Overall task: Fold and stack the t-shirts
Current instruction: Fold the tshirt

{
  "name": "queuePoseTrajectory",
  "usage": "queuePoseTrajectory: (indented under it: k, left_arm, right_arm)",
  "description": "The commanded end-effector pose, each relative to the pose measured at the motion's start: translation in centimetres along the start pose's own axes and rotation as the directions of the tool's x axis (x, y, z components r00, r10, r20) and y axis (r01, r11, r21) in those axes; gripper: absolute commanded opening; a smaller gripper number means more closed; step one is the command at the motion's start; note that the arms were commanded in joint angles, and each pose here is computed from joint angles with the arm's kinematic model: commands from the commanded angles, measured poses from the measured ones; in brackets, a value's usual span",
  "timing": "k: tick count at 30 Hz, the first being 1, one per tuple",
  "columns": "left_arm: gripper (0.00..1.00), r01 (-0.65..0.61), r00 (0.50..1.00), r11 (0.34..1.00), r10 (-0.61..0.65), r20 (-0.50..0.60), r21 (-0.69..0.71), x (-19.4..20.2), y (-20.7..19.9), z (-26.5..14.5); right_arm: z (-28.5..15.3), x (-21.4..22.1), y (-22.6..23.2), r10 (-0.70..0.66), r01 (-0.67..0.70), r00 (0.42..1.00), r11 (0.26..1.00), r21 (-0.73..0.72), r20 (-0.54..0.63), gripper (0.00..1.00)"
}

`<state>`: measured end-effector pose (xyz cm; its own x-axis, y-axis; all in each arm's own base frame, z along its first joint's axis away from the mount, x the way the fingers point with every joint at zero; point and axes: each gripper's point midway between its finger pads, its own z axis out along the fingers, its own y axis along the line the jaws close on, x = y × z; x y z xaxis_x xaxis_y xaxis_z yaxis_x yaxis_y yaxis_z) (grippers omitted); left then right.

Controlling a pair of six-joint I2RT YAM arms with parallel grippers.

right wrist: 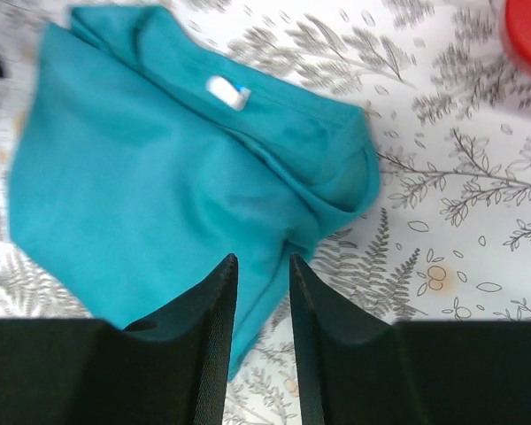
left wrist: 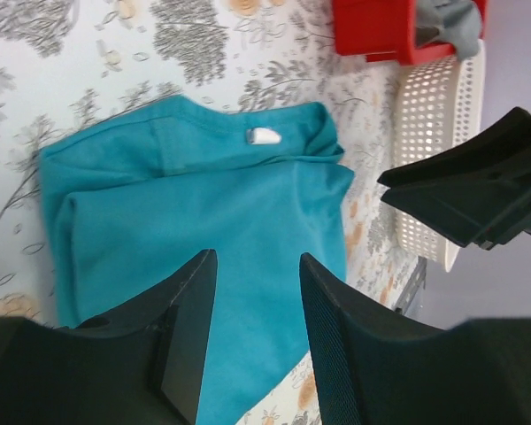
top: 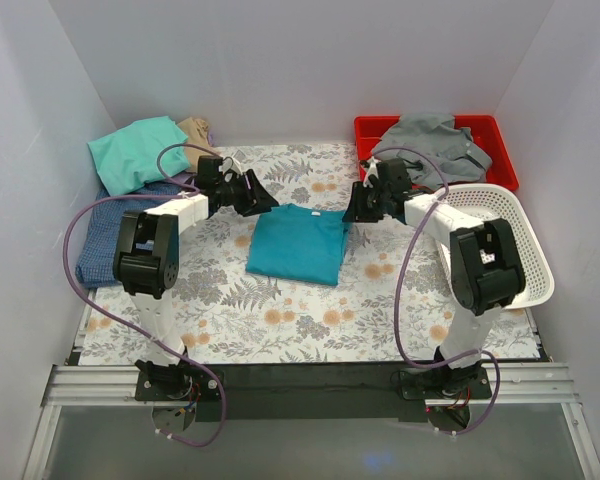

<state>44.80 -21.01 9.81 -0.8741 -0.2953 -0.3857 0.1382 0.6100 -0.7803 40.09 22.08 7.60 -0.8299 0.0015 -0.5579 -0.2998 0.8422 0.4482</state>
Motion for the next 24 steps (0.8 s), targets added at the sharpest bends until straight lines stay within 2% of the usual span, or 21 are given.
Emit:
queuePoseTrajectory:
  k: [1,2,3,5,6,9,14,19,24]
  left_arm:
    - [0.41,-0.08,0.997,0.986,0.079,0.018,0.147,-1.3,-4.0,-0.5]
    - [0.41,-0.075,0.997,0.985,0.074,0.013,0.154,-1.3,-4.1,-0.4]
    - [0.41,-0.066,0.998,0.985,0.066,0.005,0.157,-1.2,-3.9,-0.3]
    - [0.41,-0.052,0.999,0.987,0.054,-0.007,0.151,-0.8,-3.4,0.0]
    - [0.41,-0.052,0.999,0.986,0.054,-0.009,0.155,-0.7,-3.4,0.0]
    - [0.41,-0.053,0.998,0.984,0.057,-0.019,0.168,-0.4,-3.7,0.1]
    - [0.41,-0.022,0.997,0.979,0.037,-0.069,0.204,0.3,-3.9,0.4]
    - [0.41,0.048,0.991,0.986,-0.028,-0.128,0.157,1.5,-1.6,1.8]
    - [0.4,0.04,0.998,0.998,-0.043,-0.055,-0.054,1.3,3.3,2.9]
  right_arm:
    - [-3.7,-4.1,3.8,-0.094,0.108,0.982,0.991,-0.077,0.163,0.35]
    - [-3.9,-3.8,4.2,-0.095,0.111,0.983,0.989,-0.098,0.16,0.33]
    - [-4.3,-4.0,4.4,-0.095,0.112,0.981,0.989,-0.096,0.171,0.25]
    - [-4.4,-3.6,4.6,-0.094,0.112,0.981,0.988,-0.103,0.171,0.26]
    - [-4.5,-3.3,5.3,-0.091,0.113,0.983,0.983,-0.143,0.157,0.3]
    - [-4.3,-2.3,7.2,-0.075,0.101,0.991,0.96,-0.263,0.107,0.33]
    - [-2.9,-0.6,8.2,-0.036,0.041,0.999,0.936,-0.35,0.02,0.33]
    - [-0.3,1.3,6.2,-0.005,-0.009,0.999,0.954,-0.299,-0.047,0.33]
    - [3.0,1.6,1.4,-0.021,0.019,0.999,0.995,-0.095,-0.026,0.32]
